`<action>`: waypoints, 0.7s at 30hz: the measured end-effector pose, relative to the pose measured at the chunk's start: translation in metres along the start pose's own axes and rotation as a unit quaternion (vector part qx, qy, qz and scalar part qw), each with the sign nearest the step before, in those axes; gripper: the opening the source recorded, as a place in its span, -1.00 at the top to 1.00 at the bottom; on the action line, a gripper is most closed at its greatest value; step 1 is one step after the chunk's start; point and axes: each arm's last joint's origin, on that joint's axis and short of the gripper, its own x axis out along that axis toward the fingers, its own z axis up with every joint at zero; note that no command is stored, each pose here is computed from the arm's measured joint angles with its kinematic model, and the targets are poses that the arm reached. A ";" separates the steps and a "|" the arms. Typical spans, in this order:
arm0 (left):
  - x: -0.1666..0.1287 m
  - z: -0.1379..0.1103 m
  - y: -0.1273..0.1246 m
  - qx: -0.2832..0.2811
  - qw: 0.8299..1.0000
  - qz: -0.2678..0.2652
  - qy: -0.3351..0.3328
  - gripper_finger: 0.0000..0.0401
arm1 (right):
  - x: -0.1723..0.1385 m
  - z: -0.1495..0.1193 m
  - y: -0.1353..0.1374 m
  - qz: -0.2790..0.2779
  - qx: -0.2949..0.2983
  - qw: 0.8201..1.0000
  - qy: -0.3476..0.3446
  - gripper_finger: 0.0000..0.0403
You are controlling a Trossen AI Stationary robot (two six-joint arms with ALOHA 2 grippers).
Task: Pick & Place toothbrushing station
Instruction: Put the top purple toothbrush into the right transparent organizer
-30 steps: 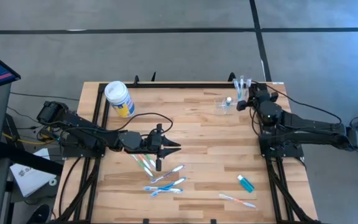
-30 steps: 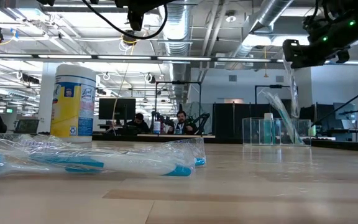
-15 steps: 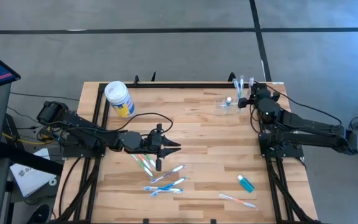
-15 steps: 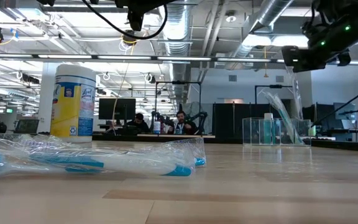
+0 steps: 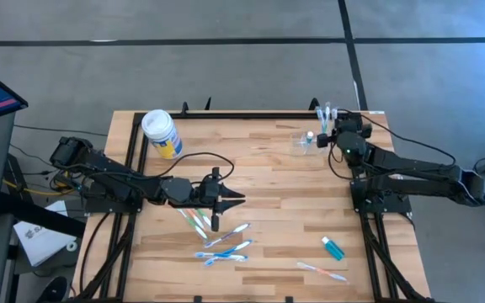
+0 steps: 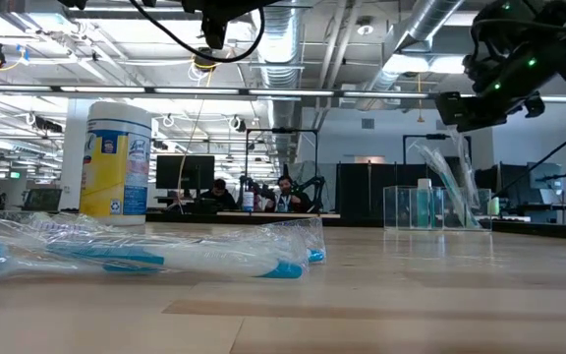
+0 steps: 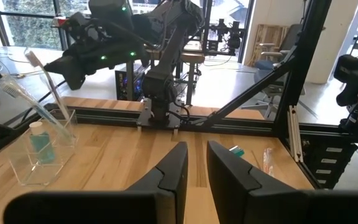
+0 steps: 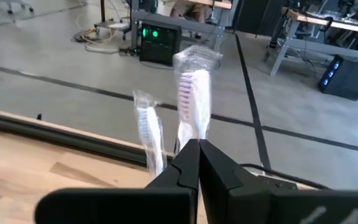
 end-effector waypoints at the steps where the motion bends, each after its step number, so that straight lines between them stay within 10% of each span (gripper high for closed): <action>1: 0.000 0.000 0.000 0.000 1.000 0.000 0.000 0.73 | 0.001 -0.001 0.001 -0.001 -0.003 1.000 0.002 1.00; 21: 0.000 0.000 0.000 0.000 1.000 -0.002 0.001 0.73 | 0.008 -0.047 0.002 0.014 0.012 0.999 0.043 1.00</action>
